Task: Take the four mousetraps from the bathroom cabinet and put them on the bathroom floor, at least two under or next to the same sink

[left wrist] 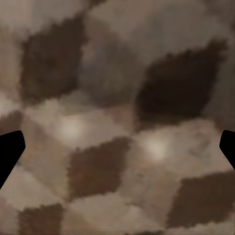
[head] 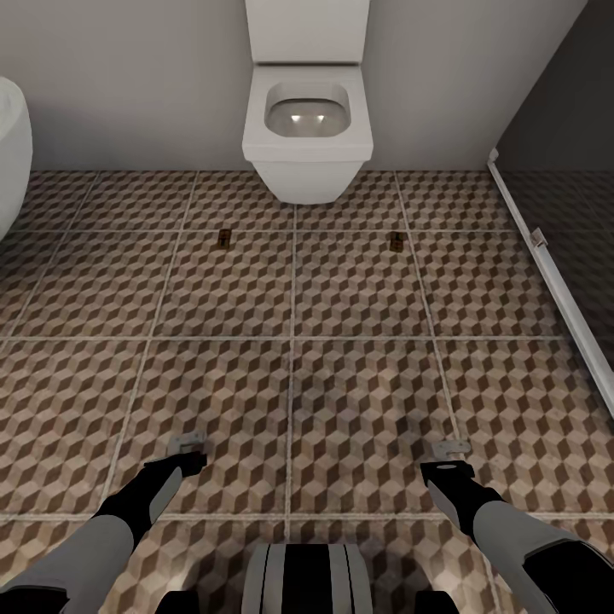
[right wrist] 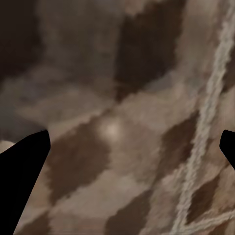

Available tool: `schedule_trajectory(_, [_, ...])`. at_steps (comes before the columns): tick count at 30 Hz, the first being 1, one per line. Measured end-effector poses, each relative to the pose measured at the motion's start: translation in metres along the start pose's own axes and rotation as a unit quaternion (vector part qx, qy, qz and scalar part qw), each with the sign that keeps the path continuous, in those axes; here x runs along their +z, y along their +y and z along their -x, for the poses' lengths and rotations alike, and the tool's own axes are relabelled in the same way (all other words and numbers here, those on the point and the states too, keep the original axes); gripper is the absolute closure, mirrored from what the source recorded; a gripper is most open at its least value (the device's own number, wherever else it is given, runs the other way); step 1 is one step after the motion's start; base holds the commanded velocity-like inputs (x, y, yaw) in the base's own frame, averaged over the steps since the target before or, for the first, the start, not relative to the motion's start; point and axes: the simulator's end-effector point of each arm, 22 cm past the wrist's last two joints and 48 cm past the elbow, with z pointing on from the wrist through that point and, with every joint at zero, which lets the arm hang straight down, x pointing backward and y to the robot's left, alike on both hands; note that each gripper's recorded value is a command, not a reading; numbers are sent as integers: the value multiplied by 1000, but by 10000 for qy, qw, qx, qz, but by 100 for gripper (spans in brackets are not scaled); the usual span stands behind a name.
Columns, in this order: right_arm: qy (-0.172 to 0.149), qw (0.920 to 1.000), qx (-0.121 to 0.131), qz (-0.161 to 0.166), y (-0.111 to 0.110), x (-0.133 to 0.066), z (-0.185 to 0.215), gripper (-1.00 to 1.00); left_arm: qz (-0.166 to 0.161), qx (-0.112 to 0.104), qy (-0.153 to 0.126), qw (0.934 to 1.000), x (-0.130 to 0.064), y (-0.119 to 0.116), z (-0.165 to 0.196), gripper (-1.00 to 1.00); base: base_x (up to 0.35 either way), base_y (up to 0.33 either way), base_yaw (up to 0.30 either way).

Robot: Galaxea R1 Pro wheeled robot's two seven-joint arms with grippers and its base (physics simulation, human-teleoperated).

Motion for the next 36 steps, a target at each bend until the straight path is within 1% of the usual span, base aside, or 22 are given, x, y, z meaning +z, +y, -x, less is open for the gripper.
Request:
schedule_trajectory(8, [0,10000,0,0,0,0,0,-100,-1,-1,2,10000,0,0,0,-100,-1,0,0])
schedule_trajectory(16, [-115,9999,93,-2,-6,-11,13,-100,-25,-30,-157,9999,-12,0,16,-100,0,0,0])
schedule_trajectory(27, [-114,9999,94,-2,-6,-11,13,-100,-29,-36,-163,9999,-12,-1,17,-100,0,0,0])
schedule_trajectory(36, [-286,9995,157,-22,-13,-24,30,-100,-60,-70,-339,9994,-27,-1,34,-100,0,0,0])
